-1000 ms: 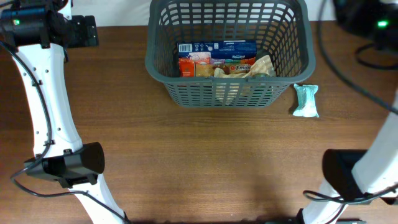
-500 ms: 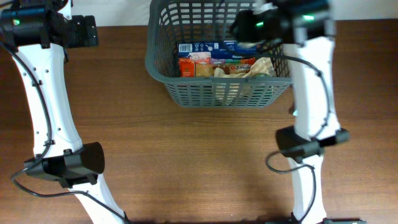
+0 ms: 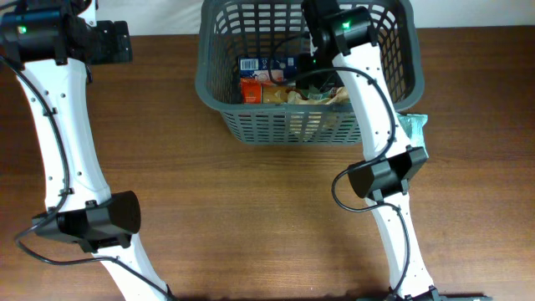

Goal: Pack container

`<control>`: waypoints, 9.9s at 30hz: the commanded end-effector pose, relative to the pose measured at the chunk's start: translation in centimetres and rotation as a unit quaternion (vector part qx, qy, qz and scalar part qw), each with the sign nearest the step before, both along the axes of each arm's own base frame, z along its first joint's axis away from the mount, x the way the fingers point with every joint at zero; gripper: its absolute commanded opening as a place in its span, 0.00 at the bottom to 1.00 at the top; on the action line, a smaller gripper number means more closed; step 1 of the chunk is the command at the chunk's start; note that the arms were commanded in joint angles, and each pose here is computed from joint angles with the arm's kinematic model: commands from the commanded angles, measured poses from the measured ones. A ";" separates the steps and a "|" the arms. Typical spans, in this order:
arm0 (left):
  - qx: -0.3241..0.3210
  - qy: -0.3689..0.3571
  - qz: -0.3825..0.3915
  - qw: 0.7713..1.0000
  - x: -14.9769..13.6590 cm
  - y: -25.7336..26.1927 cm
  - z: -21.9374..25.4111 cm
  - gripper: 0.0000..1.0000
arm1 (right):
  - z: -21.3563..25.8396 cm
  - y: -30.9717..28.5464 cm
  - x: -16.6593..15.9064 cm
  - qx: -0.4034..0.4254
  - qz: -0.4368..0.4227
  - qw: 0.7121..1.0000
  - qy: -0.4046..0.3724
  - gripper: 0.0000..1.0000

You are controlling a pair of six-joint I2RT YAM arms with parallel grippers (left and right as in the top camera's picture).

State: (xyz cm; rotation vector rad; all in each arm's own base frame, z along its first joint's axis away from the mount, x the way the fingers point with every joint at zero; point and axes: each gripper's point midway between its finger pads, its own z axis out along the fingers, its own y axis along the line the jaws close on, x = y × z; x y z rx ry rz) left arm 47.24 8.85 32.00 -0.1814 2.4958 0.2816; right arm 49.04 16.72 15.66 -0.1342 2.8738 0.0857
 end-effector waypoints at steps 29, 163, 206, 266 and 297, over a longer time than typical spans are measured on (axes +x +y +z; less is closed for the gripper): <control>-0.005 -0.007 0.006 1.000 -0.4 0.0 0.6 0.99 | 27.2 -13.0 -7.1 -0.012 -0.075 0.947 -0.311 0.93; -0.005 -0.008 0.006 1.000 -0.4 0.0 0.6 0.99 | 2.9 6.9 -3.9 0.103 0.359 0.923 -0.090 0.22; -0.005 -0.007 0.006 1.000 -0.4 0.0 0.6 0.99 | 29.8 -27.2 -15.0 -0.108 -0.207 0.922 -0.310 0.99; -0.005 -0.008 0.006 1.000 -0.4 0.0 0.6 0.99 | -0.1 -16.3 -29.1 0.024 -0.061 0.915 -0.399 0.99; -0.005 -0.007 0.006 1.000 -0.4 0.0 0.6 0.99 | -8.0 -16.5 -29.7 0.018 -0.066 0.934 -0.351 0.99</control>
